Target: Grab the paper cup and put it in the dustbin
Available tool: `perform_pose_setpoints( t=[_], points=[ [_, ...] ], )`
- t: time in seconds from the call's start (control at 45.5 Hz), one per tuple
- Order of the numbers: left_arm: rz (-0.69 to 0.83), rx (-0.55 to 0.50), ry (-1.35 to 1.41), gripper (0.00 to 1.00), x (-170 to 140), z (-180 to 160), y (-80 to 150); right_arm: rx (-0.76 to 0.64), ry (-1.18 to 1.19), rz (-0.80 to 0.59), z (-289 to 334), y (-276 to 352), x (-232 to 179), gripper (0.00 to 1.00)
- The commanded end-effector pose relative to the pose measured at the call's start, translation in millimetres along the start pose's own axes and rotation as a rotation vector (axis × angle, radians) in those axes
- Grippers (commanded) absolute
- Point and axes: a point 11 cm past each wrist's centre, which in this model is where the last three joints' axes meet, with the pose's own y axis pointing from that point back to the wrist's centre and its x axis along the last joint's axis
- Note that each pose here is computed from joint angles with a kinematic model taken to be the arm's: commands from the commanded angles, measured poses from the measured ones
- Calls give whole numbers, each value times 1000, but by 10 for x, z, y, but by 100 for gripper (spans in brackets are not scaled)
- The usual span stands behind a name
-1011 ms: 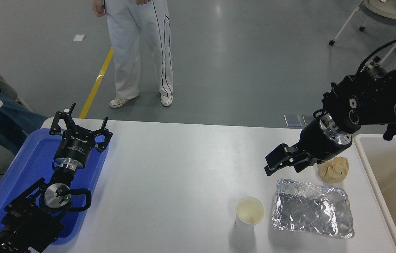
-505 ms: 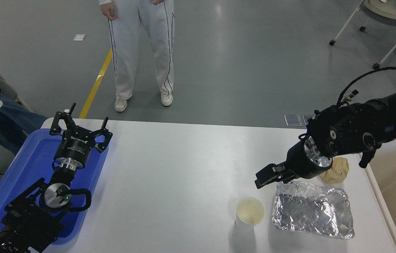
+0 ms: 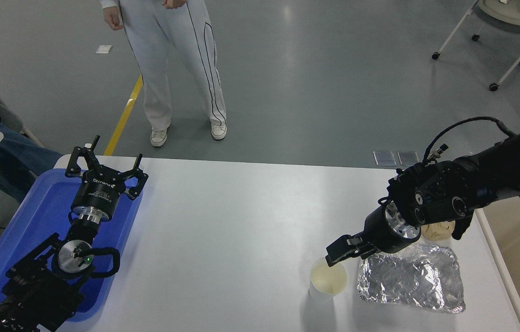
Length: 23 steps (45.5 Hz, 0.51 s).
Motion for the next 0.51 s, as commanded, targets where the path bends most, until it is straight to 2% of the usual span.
perform_pose_setpoints(
  t=[0.0,0.33,0.484],
  points=[
    [0,0,0,100,0,0,0,22,-50,46,33,-170,-2,88],
    [0,0,0,100,0,0,0,25,-77,40,130,-336,-108,87],
    [0,0,0,100,0,0,0,25,-74,31,162,-399,-174,83]
  ],
)
